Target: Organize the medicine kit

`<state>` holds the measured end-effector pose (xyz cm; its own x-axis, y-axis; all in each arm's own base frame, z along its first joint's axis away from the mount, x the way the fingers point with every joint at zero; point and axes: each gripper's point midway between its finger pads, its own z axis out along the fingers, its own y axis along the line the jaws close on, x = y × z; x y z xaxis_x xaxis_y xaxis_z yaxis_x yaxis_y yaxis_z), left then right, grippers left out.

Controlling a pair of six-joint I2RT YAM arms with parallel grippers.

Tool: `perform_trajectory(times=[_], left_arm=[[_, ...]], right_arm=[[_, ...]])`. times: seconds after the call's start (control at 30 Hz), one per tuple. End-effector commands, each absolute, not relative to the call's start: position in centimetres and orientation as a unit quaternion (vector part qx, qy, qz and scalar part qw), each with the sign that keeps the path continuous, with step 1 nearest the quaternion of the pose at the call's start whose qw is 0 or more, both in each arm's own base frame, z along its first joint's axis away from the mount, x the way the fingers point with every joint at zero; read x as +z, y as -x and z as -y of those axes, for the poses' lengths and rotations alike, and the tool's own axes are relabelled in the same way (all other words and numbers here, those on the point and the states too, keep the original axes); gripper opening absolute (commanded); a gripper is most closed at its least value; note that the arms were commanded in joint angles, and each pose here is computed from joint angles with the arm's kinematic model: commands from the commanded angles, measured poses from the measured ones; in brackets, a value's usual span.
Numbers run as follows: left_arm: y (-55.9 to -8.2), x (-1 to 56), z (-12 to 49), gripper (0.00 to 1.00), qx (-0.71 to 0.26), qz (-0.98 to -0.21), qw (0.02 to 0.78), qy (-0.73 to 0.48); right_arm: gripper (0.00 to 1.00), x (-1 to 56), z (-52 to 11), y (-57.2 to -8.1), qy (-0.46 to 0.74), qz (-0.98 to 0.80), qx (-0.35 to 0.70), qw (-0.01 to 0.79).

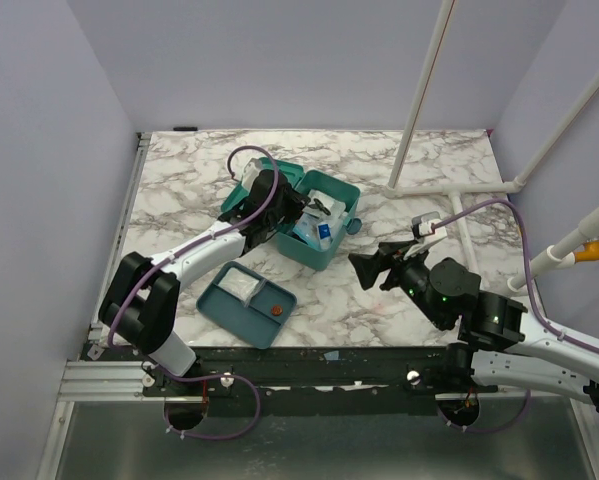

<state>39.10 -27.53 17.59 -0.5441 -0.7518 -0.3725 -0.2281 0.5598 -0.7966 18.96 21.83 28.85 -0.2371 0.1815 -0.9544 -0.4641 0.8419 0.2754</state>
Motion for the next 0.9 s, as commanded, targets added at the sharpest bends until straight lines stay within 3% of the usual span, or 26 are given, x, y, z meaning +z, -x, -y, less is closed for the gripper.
perform_trajectory(times=[0.0,0.23,0.73,0.87], left_arm=[[-38.0,17.7,28.3,0.37,-0.372,-0.809,0.353,0.289],[-36.9,18.3,28.1,0.49,-0.382,-0.81,0.352,0.272],[-32.3,25.2,22.7,0.52,-0.359,-0.791,0.453,0.2],[-30.9,27.4,21.4,0.57,-0.349,-0.787,0.483,0.16]], right_arm=[[0.79,28.0,-21.2,-19.3,0.086,-0.749,0.247,0.609],[0.79,28.1,-21.4,-19.3,0.088,-0.751,0.246,0.607],[0.8,28.7,-22.9,-19.9,0.102,-0.759,0.232,0.6],[0.8,28.8,-23.7,-20.2,0.11,-0.76,0.228,0.598]])
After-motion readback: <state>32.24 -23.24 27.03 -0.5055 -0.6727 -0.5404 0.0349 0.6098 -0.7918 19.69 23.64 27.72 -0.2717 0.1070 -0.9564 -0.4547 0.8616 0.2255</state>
